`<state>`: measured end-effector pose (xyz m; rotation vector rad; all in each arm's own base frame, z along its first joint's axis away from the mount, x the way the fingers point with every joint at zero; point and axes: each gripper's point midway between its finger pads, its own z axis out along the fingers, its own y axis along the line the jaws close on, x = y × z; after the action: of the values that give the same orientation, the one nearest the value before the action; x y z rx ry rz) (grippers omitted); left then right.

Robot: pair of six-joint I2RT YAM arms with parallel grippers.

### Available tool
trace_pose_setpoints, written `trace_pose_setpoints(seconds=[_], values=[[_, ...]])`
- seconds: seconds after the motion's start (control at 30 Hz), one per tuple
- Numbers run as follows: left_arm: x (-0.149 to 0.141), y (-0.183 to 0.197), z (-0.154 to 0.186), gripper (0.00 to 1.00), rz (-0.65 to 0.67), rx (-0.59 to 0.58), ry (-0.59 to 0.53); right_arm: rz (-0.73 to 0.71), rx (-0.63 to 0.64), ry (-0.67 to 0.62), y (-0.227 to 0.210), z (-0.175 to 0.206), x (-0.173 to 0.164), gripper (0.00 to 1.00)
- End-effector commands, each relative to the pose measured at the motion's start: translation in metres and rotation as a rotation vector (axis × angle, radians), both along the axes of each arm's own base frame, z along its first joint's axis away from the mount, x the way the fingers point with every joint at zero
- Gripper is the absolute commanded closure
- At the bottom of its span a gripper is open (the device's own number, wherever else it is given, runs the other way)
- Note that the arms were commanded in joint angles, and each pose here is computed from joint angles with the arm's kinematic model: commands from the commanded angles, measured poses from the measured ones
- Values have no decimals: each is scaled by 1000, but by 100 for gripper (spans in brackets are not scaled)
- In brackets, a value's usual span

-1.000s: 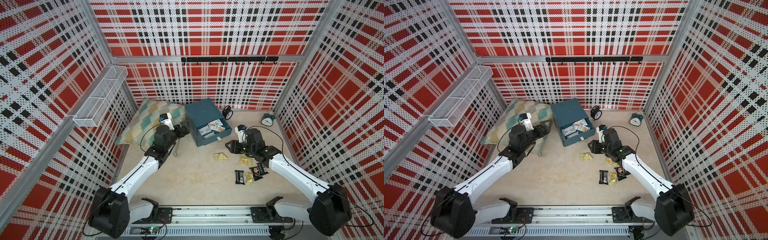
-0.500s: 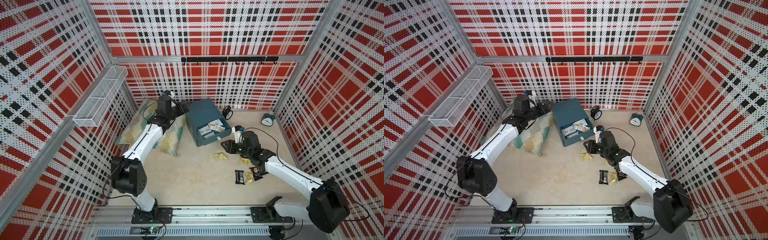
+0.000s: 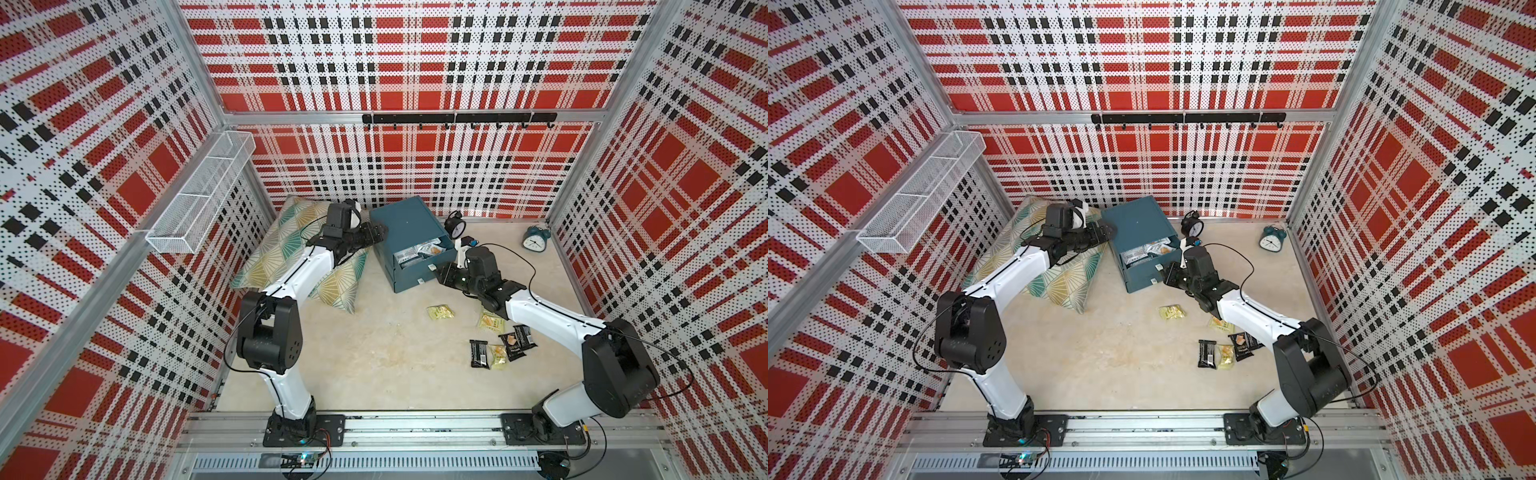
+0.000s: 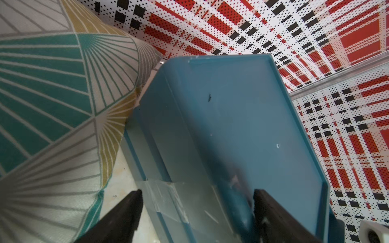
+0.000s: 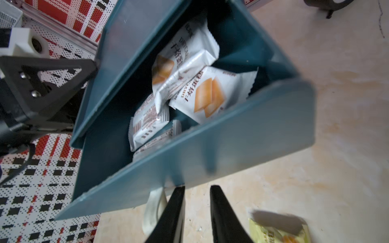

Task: Place the cookies into the drawer by color
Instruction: Close the drawer in the storage box, then open the drawer in the storage box.

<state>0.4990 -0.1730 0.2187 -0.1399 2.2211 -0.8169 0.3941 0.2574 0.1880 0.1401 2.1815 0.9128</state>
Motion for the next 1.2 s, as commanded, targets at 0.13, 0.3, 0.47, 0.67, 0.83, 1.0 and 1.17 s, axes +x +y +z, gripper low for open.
trace_pose_setpoints(seconds=[0.13, 0.3, 0.47, 0.67, 0.83, 1.0, 1.17], values=[[-12, -1, 9, 13, -30, -2, -19, -60, 84, -35, 20, 18, 40, 72], [-14, -6, 6, 13, -49, -18, -10, -81, 149, -35, 31, 19, 58, 71], [-16, -12, 9, 13, -69, -29, -18, -89, 183, -14, 38, 12, 67, 70], [-20, -16, 15, 13, -79, -33, -38, -147, 187, -4, 16, 3, 46, 66], [-21, -15, 17, 12, -79, -43, -44, -149, 194, 20, 11, -11, 36, 58], [-21, -15, 16, 1, -73, -46, -41, -114, 219, 52, 24, -22, 42, 56], [-21, -16, 14, 1, -81, -50, -38, -78, 258, 85, 39, -32, 49, 56]])
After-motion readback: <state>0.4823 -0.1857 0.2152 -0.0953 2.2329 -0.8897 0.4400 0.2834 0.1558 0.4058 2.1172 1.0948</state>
